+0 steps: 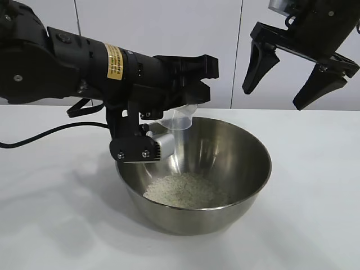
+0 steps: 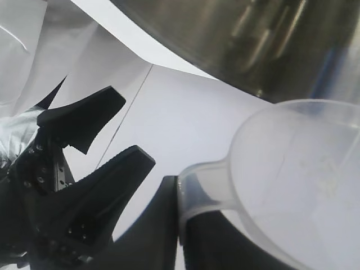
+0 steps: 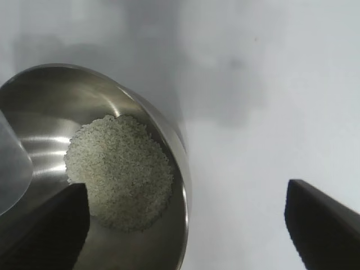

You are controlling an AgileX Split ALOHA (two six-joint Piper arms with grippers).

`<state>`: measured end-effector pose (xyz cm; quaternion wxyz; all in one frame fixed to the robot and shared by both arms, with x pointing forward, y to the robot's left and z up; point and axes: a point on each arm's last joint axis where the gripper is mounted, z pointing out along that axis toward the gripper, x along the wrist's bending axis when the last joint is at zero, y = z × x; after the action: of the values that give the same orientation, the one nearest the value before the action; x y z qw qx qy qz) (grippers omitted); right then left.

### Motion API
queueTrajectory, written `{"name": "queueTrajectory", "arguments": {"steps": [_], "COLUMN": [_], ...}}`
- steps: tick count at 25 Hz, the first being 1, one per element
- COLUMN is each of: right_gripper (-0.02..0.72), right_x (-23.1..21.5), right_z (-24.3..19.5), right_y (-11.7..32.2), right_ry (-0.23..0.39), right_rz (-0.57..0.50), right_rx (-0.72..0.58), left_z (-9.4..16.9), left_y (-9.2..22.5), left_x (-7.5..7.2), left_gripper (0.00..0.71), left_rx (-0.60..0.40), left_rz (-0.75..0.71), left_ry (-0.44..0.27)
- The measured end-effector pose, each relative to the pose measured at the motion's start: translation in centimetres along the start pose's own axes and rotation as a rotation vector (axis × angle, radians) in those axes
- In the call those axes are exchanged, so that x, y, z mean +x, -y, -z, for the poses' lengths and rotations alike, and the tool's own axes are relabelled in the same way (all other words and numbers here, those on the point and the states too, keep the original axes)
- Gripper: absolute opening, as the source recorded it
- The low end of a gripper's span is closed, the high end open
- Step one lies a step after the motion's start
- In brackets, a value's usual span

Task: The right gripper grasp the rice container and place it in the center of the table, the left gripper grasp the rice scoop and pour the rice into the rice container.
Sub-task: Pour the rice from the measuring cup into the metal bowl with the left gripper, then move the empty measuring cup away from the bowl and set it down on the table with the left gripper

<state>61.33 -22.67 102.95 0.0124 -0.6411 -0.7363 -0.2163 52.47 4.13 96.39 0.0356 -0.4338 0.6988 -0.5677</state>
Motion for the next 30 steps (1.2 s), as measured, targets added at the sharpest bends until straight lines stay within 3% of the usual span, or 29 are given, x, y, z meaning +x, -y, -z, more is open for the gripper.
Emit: {"name": "queueTrajectory", "arguments": {"steps": [6,12,16,20,25,30], "right_gripper": [0.653,0.653,0.653,0.653,0.653,0.653], "right_x": [0.0,0.0,0.0,0.0,0.0,0.0], "right_z": [0.0,0.0,0.0,0.0,0.0,0.0], "right_y": [0.0,0.0,0.0,0.0,0.0,0.0], "right_ry": [0.001,0.001,0.001,0.001,0.001,0.001], "right_rz": [0.000,0.000,-0.001,-0.001,-0.008,-0.008], "right_rx": [0.000,-0.001,-0.001,-0.001,-0.001,-0.001], "left_z": [0.1,0.7,0.6,0.8,1.0,1.4], "left_y": [0.2,-1.3,-1.5,-1.0,-0.2,1.2], "left_x": [-0.1,0.5,2.6,3.5,3.3,2.2], "left_gripper": [0.003,0.003,0.003,0.003,0.003,0.003], "left_rx": [0.051,0.063,0.046,0.034,0.076,0.232], "left_rz": [0.273,0.652,0.924,1.200,1.446,1.775], "left_ry": [-0.006,-0.092,-0.215,-0.339,-0.398,-0.490]}}
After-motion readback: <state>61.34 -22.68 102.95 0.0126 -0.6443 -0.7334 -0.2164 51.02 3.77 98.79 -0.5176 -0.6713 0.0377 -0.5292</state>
